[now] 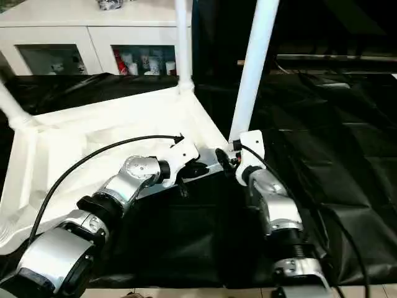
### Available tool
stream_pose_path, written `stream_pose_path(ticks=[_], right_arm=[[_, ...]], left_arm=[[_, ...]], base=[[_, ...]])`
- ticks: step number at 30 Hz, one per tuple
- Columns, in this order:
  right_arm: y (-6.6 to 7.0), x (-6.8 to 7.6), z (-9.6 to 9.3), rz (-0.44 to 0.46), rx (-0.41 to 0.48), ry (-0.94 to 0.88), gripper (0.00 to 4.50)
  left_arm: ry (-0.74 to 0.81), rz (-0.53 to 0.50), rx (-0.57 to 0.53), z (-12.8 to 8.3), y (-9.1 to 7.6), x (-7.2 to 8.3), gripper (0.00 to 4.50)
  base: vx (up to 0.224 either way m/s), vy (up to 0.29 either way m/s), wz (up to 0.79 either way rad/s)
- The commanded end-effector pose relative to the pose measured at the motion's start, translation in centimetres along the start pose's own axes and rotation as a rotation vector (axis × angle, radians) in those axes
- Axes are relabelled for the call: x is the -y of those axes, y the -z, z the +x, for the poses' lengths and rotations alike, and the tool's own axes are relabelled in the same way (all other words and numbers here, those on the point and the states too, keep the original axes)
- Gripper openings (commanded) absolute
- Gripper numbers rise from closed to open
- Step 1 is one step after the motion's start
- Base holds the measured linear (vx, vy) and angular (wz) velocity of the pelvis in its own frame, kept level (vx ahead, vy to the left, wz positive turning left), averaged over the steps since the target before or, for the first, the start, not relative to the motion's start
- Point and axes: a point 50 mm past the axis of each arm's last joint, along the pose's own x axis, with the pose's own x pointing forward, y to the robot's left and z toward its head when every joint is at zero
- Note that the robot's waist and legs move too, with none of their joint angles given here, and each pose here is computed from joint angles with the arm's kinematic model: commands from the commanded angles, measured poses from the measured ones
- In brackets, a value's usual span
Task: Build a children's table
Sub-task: Rotate leg to tighten
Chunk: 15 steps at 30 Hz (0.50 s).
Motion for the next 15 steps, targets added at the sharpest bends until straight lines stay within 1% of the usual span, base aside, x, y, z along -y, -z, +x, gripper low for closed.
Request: stream_pose_path(ticks=[1,3,4,5,8,11,13,15], right_arm=[[-0.8,-0.2,-1.5,-0.038,0.023,-0.172,3.97],[-0.8,0.2,-3.6,-0.104,0.010,-0.291,3.97],[-0.8,0.2,-3.6,-0.104,0.010,-0.291,3.97],[-0.8,0.3,-4.1,-0.122,0.002,-0.319,3.97],[-0.7,1.5,-6.1,-0.155,-0.029,-0.371,3.97],[-1.1,2.2,-7.5,-0.157,-0.038,-0.406,3.97],[-1.3,2.1,-7.8,-0.150,-0.036,-0.428,3.97],[-1.4,1.6,-8.0,-0.130,-0.033,-0.471,3.97]], left_arm=[[0.025,0.017,0.034,-0.2,0.1,0.1,0.00],[0.066,0.028,0.041,-0.7,0.2,0.0,0.00],[0.066,0.028,0.041,-0.7,0.2,0.0,0.00],[0.084,0.034,0.044,-0.8,0.3,0.1,0.00],[0.181,0.042,0.084,-1.3,0.2,0.4,0.00],[0.244,0.061,0.126,-1.5,-0.3,0.5,0.00],[0.256,0.072,0.131,-1.5,-0.4,0.6,0.00],[0.266,0.092,0.145,-1.5,-0.7,0.6,0.00]], base=[[0.000,0.000,0.00],[0.000,0.000,0.00],[0.000,0.000,0.00],[0.000,0.000,0.00],[0.000,0.000,0.00],[0.000,0.000,0.00],[0.000,0.000,0.00],[0.000,0.000,0.00]])
